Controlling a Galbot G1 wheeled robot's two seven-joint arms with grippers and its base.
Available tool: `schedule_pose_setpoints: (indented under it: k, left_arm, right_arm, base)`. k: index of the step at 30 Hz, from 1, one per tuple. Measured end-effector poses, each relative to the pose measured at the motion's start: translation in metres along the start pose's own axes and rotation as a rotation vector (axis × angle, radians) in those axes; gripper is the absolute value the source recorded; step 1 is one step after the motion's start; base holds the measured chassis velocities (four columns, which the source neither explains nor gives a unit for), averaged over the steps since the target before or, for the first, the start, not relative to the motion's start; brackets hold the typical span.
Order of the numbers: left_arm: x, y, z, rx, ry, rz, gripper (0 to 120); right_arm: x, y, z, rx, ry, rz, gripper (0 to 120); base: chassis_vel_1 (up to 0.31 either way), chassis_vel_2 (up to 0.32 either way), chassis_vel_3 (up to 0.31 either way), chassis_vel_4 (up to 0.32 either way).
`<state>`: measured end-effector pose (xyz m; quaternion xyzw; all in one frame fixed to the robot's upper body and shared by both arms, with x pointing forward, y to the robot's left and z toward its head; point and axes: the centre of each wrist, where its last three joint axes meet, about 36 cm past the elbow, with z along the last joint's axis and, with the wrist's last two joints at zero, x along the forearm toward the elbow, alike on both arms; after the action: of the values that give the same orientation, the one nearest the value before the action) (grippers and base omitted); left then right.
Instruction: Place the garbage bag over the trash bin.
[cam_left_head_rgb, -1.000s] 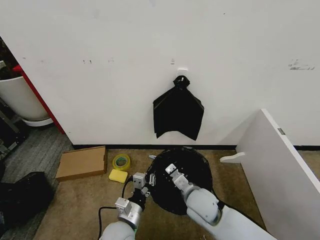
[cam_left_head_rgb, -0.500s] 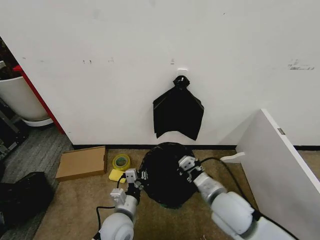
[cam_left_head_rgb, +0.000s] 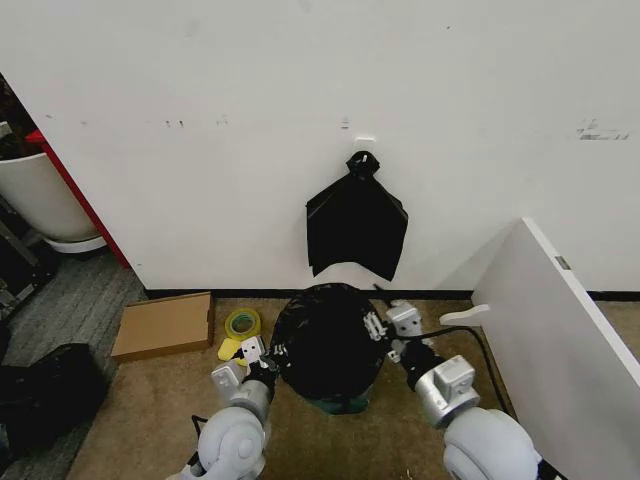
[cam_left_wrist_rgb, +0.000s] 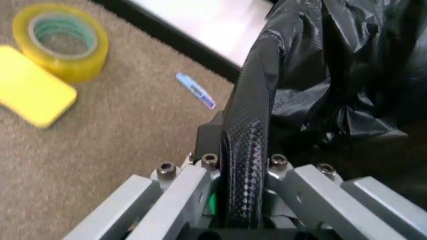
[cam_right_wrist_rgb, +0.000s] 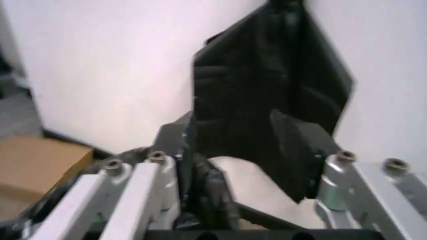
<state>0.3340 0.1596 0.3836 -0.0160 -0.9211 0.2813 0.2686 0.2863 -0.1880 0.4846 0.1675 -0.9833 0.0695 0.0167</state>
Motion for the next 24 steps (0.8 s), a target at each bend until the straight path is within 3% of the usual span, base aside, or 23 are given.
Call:
schedule_pose_setpoints:
  k: [6, 10, 11, 14, 22, 24]
  left_arm:
    - [-0.006, -0.001, -0.003, -0.007, 0.030, -0.027, 3]
    - [-0.013, 0.000, -0.003, -0.009, 0.031, -0.033, 14]
    - [-0.016, 0.001, -0.002, -0.009, 0.030, -0.033, 20]
    - [-0.019, 0.001, 0.000, -0.009, 0.029, -0.042, 29]
    - [-0.014, -0.002, 0.004, -0.017, 0.009, -0.054, 55]
    - [-0.008, -0.002, 0.001, -0.029, -0.002, -0.050, 67]
  right_arm:
    - [0.007, -0.005, -0.002, -0.023, -0.007, 0.046, 68]
    - [0.010, -0.005, -0.002, -0.032, -0.003, 0.056, 81]
    - [0.011, -0.005, -0.001, -0.031, -0.002, 0.059, 90]
    - [0.012, -0.007, -0.001, -0.030, 0.001, 0.059, 97]
    - [0.011, -0.008, 0.002, -0.035, 0.003, 0.061, 100]
    - [0.011, -0.008, 0.002, -0.038, 0.001, 0.059, 100]
  base:
    - [0.000, 0.000, 0.000, 0.000]
    - [0.000, 0.000, 0.000, 0.000]
    - [0.000, 0.000, 0.000, 0.000]
    - [0.000, 0.000, 0.000, 0.000]
    - [0.000, 0.000, 0.000, 0.000]
    - [0.000, 0.000, 0.000, 0.000]
